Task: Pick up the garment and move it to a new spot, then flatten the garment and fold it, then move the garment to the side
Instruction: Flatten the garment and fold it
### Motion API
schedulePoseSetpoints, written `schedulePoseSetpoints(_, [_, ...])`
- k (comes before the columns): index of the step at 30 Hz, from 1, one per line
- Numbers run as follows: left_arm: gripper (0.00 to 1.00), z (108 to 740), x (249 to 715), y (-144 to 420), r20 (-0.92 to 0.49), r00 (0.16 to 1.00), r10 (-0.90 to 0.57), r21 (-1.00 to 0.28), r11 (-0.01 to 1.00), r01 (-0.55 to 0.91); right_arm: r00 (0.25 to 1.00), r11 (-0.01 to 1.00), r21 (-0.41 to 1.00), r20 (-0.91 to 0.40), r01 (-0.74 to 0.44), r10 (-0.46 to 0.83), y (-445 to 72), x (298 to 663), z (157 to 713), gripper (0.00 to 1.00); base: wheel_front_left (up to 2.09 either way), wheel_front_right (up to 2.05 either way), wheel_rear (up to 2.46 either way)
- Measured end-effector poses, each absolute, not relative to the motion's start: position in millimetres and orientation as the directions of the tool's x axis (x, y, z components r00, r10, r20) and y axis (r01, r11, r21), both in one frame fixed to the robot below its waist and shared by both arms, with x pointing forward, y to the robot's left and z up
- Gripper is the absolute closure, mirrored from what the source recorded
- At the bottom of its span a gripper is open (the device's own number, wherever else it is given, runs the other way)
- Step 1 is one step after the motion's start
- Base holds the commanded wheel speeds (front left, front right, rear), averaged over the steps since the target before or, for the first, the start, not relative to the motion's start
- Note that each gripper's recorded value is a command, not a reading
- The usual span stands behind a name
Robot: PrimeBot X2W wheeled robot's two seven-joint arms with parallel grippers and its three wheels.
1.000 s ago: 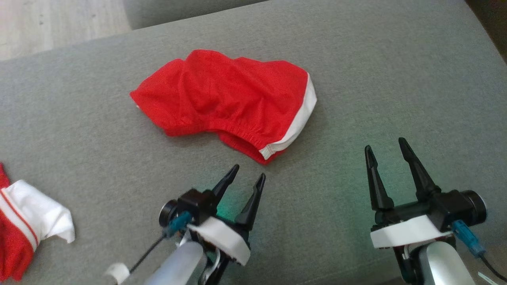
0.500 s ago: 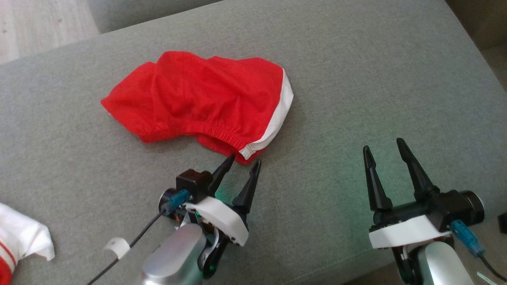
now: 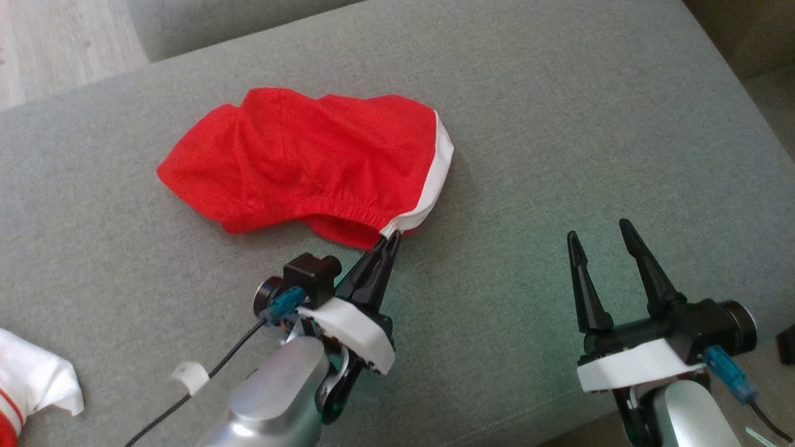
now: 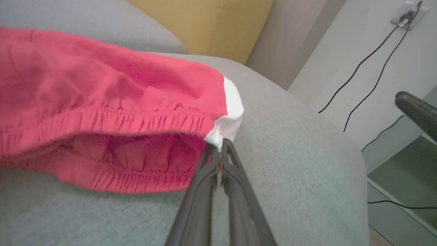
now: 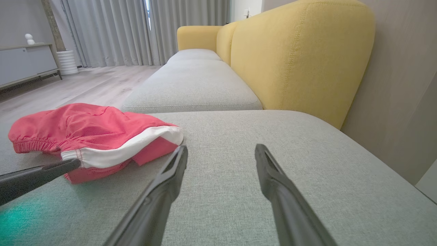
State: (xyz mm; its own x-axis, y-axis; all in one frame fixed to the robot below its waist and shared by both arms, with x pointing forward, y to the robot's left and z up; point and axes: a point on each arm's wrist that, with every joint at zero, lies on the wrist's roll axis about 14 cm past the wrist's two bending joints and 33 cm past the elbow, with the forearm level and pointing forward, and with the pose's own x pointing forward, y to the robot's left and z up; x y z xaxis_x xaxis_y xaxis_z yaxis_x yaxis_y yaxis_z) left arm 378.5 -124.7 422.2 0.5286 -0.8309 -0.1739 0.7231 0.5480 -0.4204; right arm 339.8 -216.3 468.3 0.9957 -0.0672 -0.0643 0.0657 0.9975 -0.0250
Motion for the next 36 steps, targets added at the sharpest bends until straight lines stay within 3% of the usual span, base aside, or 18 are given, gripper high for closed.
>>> schedulePoseSetpoints(7, [1.00,482.3,391.6,-146.0,-0.028,0.495,-0.868,-0.275,0.483,0.832,0.997,0.998,-0.021,-0.029,0.064,-0.065,-215.0,334.9,479.2,0.00,0.00,0.00,0.00])
schedulePoseSetpoints(15, [1.00,607.7,401.7,-193.9,0.162,0.300,-0.940,0.100,0.318,0.943,0.997,0.997,0.002,0.008,0.077,-0.077,-215.0,320.0,490.1,0.00,0.00,0.00,0.00])
schedulePoseSetpoints(22, [1.00,711.0,395.5,-201.4,0.315,0.208,-0.926,0.227,0.286,0.931,0.995,0.995,0.017,0.014,0.100,-0.101,-217.4,299.8,489.8,0.00,0.00,0.00,0.00])
schedulePoseSetpoints(26, [1.00,690.4,407.0,-174.0,0.278,0.272,-0.921,0.172,0.326,0.929,0.994,0.994,0.014,0.027,0.105,-0.105,-220.1,300.0,493.2,0.00,0.00,0.00,0.00])
schedulePoseSetpoints(33, [1.00,529.4,414.8,-78.7,-0.045,0.496,-0.867,-0.070,0.498,0.864,0.999,0.999,-0.002,0.020,0.051,-0.051,-208.5,319.4,491.4,0.00,0.00,0.00,0.00])
schedulePoseSetpoints(36, [1.00,502.6,416.6,-52.0,-0.104,0.549,-0.830,-0.101,0.558,0.824,1.000,1.000,-0.001,0.003,0.030,-0.030,-202.9,326.3,485.9,0.00,0.00,0.00,0.00])
